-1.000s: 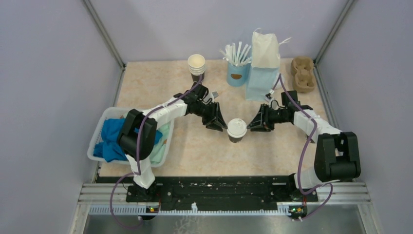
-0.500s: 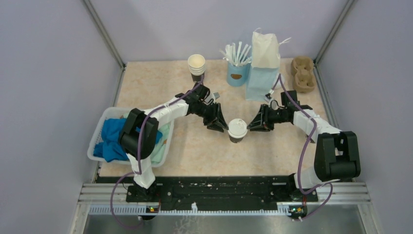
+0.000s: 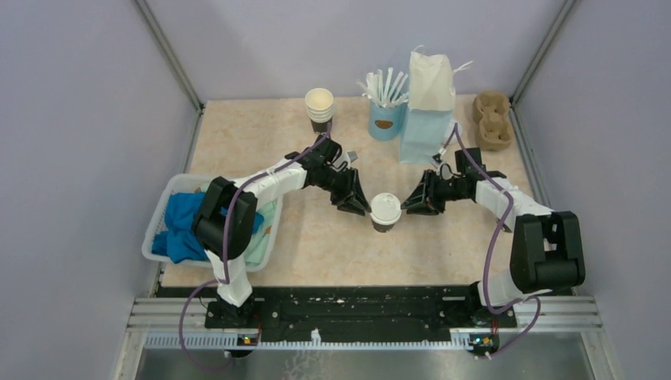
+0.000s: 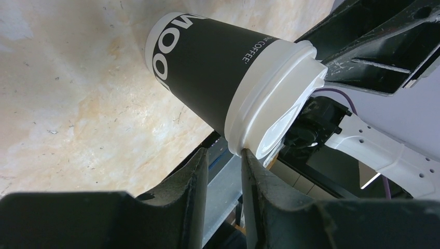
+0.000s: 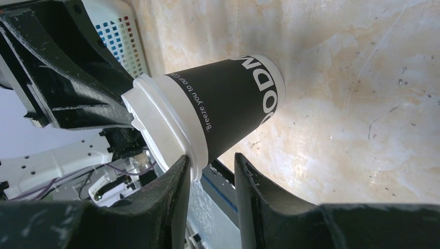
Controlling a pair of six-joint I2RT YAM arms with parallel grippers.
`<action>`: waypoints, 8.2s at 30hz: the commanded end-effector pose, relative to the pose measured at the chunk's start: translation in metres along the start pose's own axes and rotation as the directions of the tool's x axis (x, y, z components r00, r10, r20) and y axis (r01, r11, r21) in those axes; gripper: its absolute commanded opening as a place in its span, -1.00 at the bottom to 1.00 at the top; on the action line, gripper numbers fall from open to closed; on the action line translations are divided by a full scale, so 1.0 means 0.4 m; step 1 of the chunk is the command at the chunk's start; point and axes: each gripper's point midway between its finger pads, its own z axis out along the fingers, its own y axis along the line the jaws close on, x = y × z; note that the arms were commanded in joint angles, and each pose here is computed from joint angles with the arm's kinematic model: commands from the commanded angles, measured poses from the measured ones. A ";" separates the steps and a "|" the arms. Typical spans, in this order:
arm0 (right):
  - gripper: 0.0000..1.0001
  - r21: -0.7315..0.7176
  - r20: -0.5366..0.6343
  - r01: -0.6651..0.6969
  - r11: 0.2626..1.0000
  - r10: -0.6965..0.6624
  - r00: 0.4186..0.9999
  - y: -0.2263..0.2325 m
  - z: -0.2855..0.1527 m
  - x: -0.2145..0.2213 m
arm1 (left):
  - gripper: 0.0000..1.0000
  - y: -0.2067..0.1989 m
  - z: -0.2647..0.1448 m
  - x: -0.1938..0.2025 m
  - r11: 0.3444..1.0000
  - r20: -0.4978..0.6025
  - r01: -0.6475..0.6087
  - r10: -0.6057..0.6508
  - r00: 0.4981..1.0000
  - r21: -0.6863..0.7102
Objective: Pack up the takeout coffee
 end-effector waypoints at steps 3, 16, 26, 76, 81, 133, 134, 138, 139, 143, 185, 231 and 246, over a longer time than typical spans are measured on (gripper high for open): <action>-0.25 0.202 0.041 0.060 0.977 -0.070 0.997 -0.044 -0.025 -0.030 | -0.14 0.070 0.000 -0.003 0.983 0.043 -0.016 0.024 0.999 -0.181; 0.35 0.006 0.026 0.141 0.990 -0.141 0.990 0.096 -0.096 -0.006 | 0.67 -0.124 -0.126 -0.056 0.977 0.166 -0.212 0.208 0.964 0.010; -0.18 -0.082 0.067 0.053 0.995 -0.047 0.997 0.116 -0.010 0.032 | 0.36 -0.118 -0.019 -0.133 0.966 0.098 -0.250 0.244 0.965 0.063; -0.30 -0.098 0.043 0.002 0.995 0.002 0.999 0.050 -0.021 0.059 | -0.11 -0.060 -0.031 -0.091 0.986 0.051 -0.099 0.093 0.994 0.137; -0.34 -0.095 0.038 0.001 0.995 0.002 0.999 0.044 -0.016 0.056 | -0.07 -0.065 -0.022 -0.091 0.984 0.049 -0.102 0.096 0.994 0.144; -0.04 0.217 0.091 0.086 0.972 -0.108 0.990 0.006 -0.049 -0.008 | -0.19 0.045 -0.004 -0.048 0.989 0.028 -0.078 0.082 0.996 -0.125; 0.00 0.204 0.094 0.094 0.974 -0.115 0.989 0.024 -0.054 -0.015 | -0.17 0.034 -0.010 -0.054 0.989 0.036 -0.083 0.089 0.995 -0.125; 0.16 0.214 0.108 0.147 0.966 -0.173 0.979 0.073 -0.094 -0.035 | -0.12 -0.003 -0.042 -0.068 0.985 0.062 -0.112 0.121 0.991 -0.130; 0.22 0.230 0.110 0.172 0.958 -0.201 0.973 0.083 -0.105 -0.038 | -0.11 -0.015 -0.050 -0.068 0.985 0.069 -0.121 0.130 0.989 -0.124; 0.61 0.341 0.062 0.335 0.878 -0.376 0.924 0.122 -0.116 -0.035 | 0.05 -0.052 -0.085 -0.062 0.983 0.097 -0.150 0.160 0.982 -0.108; 0.42 0.841 0.087 0.176 0.512 -0.449 0.889 -0.090 -0.253 -0.168 | 0.75 0.004 -0.291 0.005 0.969 0.267 -0.129 0.183 0.946 -0.209; 0.65 0.527 0.725 -0.295 0.797 -0.240 0.645 -0.022 -0.581 -0.625 | 0.77 -0.008 -0.368 -0.260 0.933 0.227 -0.236 0.300 0.926 -0.272; 0.09 0.443 0.676 -0.281 0.851 -0.111 0.729 -0.289 -0.450 -0.937 | 0.79 0.035 -0.350 -0.188 0.939 0.185 -0.224 0.277 0.943 -0.261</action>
